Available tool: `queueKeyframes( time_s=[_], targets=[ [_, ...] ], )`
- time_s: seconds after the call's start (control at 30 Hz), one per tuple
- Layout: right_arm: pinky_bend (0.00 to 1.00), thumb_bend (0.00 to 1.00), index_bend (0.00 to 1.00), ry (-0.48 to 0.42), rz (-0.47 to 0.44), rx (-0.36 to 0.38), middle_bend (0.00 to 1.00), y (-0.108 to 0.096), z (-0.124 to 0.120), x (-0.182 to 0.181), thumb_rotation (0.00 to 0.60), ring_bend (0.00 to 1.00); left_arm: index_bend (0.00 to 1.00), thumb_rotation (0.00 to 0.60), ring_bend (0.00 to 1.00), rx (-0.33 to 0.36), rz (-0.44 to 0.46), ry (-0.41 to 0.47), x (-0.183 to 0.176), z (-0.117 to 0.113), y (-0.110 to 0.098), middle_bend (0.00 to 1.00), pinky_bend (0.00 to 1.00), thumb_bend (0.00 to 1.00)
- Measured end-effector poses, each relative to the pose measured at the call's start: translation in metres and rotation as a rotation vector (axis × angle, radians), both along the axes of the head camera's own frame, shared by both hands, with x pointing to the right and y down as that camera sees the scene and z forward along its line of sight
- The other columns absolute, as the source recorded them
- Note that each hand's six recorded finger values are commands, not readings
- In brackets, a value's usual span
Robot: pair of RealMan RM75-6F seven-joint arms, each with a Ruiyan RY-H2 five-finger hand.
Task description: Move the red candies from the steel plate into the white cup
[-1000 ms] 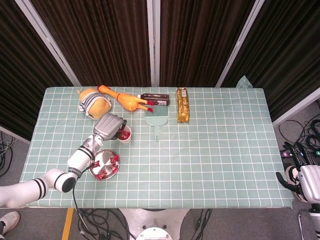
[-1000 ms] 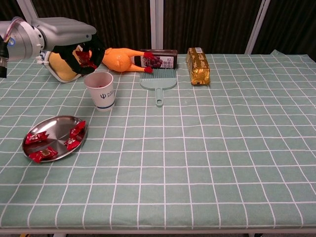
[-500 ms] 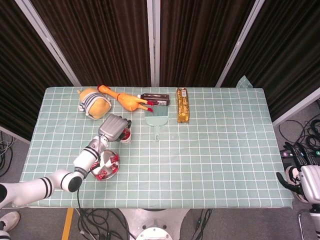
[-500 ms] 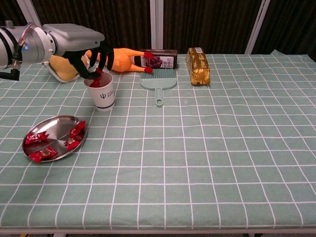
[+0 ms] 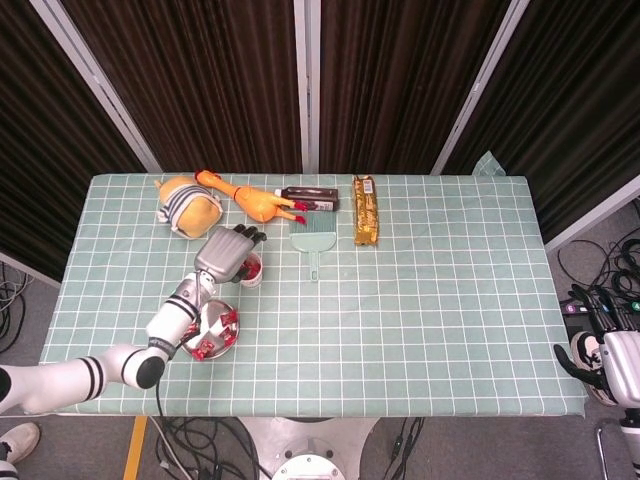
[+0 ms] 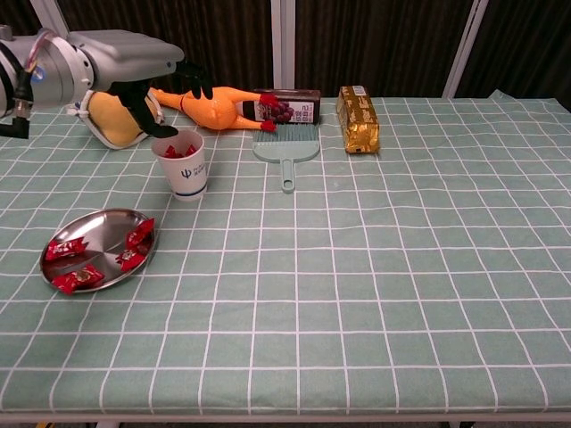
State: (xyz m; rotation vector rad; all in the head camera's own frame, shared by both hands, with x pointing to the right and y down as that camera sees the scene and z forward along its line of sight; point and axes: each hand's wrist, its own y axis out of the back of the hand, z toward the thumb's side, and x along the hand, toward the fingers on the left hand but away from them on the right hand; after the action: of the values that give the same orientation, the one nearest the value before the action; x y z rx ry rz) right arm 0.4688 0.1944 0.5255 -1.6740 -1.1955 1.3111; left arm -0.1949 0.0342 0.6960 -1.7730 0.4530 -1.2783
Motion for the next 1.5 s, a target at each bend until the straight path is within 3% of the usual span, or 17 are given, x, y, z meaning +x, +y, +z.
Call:
queueKeyframes(
  time_s=[0.23, 0.57, 0.8, 1.1, 1.5],
  targets=[
    [0.16, 0.27, 0.00, -0.006, -0.012, 0.007, 0.18, -0.003, -0.001, -0.003, 0.600, 0.00, 0.30, 0.600, 0.29, 0.031, -0.053, 0.027, -0.035, -0.024, 0.012, 0.34, 0.56, 0.31],
    [0.16, 0.27, 0.00, -0.014, -0.027, 0.009, 0.18, -0.004, 0.000, -0.008, 0.600, 0.00, 0.33, 0.600, 0.29, 0.011, -0.077, 0.053, -0.085, -0.036, 0.062, 0.36, 0.56, 0.31],
    [0.16, 0.27, 0.00, -0.014, -0.032, 0.005, 0.18, -0.004, 0.001, -0.011, 0.600, 0.00, 0.34, 0.600, 0.29, -0.043, 0.012, 0.100, -0.078, -0.027, 0.099, 0.36, 0.56, 0.31],
    [0.16, 0.27, 0.00, -0.008, -0.030, 0.001, 0.18, -0.005, 0.001, -0.012, 0.600, 0.00, 0.34, 0.600, 0.29, -0.123, 0.116, 0.102, -0.064, -0.008, 0.131, 0.37, 0.56, 0.30],
    [0.16, 0.27, 0.00, -0.010, -0.030, 0.001, 0.18, -0.005, 0.002, -0.012, 0.600, 0.00, 0.34, 0.600, 0.29, -0.156, 0.115, 0.036, -0.072, 0.011, 0.148, 0.37, 0.56, 0.18]
  ],
)
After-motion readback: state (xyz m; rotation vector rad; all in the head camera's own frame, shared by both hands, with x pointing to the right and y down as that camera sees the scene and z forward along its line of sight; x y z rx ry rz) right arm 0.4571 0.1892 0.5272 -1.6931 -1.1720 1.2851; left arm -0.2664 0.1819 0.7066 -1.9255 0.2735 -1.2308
